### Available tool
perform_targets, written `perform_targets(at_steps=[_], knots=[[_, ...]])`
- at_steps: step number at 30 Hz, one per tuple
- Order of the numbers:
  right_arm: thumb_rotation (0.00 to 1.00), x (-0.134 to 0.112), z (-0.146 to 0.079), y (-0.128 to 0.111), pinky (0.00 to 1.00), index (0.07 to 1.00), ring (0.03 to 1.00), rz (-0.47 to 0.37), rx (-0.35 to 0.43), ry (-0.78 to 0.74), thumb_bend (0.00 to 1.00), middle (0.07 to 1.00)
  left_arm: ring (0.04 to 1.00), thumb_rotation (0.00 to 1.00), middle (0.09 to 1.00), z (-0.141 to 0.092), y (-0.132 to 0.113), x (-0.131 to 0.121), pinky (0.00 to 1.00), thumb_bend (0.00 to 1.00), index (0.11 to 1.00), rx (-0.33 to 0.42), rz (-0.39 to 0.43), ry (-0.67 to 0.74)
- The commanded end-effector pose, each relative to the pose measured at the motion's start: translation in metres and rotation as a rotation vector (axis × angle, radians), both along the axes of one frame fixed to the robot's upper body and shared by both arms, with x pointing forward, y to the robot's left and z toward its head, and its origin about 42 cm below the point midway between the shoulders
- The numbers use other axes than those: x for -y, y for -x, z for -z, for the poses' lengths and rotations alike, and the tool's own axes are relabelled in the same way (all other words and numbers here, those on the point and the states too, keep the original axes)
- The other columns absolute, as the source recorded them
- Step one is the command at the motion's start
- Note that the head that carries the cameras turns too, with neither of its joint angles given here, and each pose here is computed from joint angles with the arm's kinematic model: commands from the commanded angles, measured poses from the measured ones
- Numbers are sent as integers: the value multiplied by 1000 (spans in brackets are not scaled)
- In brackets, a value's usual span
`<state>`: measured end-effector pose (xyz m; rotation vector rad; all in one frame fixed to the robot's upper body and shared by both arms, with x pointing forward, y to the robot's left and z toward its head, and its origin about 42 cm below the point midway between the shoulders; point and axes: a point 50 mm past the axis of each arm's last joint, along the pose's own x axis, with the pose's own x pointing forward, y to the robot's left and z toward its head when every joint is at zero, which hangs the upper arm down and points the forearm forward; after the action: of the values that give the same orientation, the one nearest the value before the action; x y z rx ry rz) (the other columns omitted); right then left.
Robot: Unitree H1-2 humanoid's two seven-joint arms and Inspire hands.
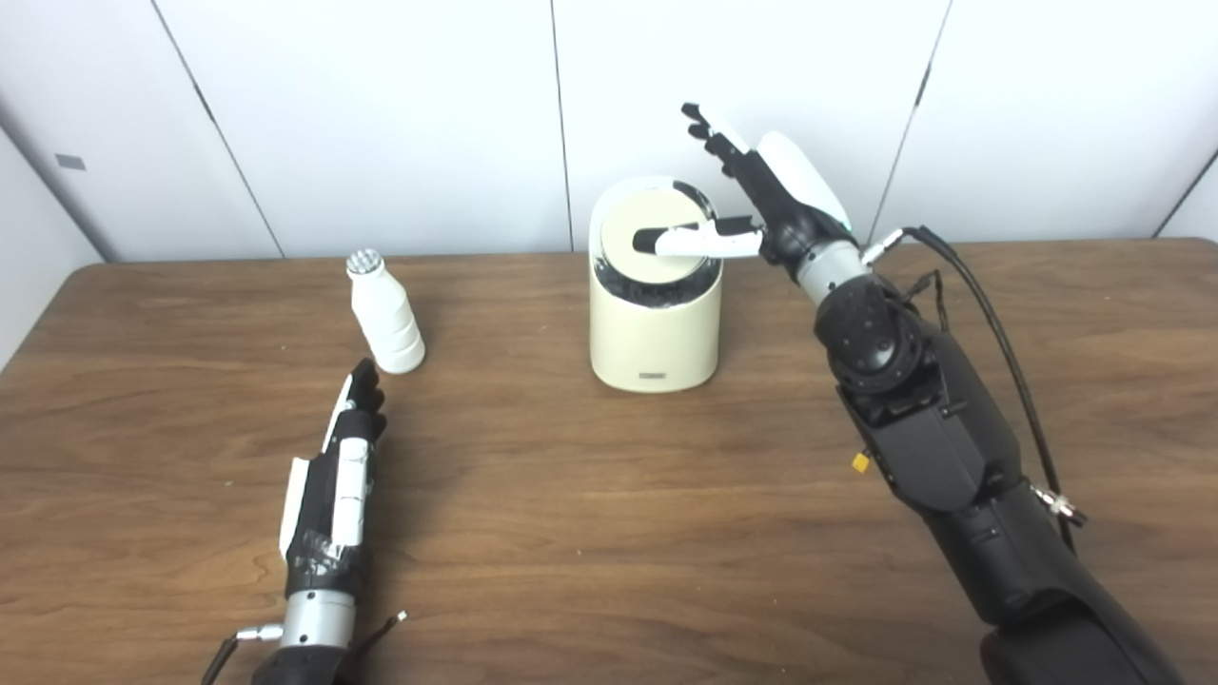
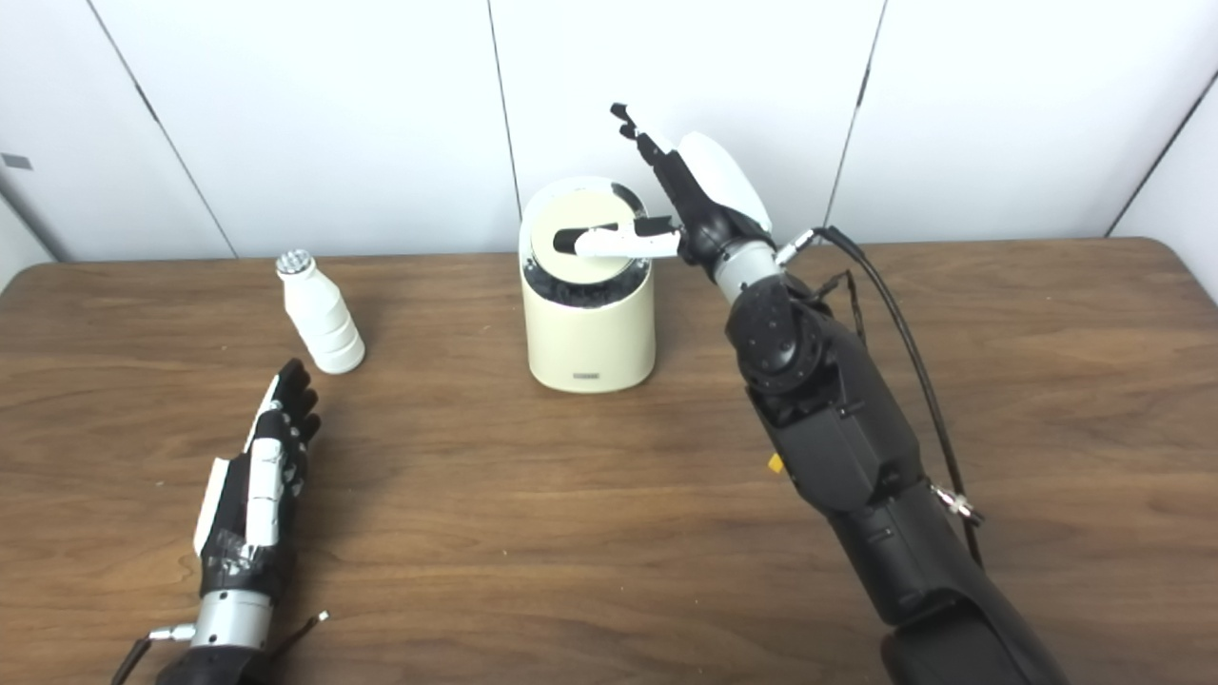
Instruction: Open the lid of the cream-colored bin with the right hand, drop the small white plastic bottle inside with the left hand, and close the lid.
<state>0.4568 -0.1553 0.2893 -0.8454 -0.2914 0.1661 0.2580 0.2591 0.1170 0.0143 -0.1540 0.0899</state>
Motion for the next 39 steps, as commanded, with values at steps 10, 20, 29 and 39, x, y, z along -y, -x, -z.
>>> perform_targets(at_steps=[10, 20, 29, 39], knots=[[508, -11, -33, -13, 936, 964, 924, -1, 55, 9, 830, 927, 1000, 952, 1000, 1, 3, 5, 1000, 604, 1000, 13, 5, 9], [465, -5, -32, -23, 965, 971, 939, 11, 47, 21, 832, 939, 1000, 944, 1000, 0, 4, 7, 1000, 622, 1000, 15, 2, 21], [446, -2, -28, -26, 950, 971, 934, 20, 29, 39, 830, 939, 1000, 943, 1000, 1, 4, 9, 1000, 655, 1000, 17, -2, 21], [393, 3, -22, -28, 966, 967, 929, 19, 27, 90, 868, 935, 1000, 946, 1000, 1, 4, 10, 1000, 665, 1000, 15, -12, 24]])
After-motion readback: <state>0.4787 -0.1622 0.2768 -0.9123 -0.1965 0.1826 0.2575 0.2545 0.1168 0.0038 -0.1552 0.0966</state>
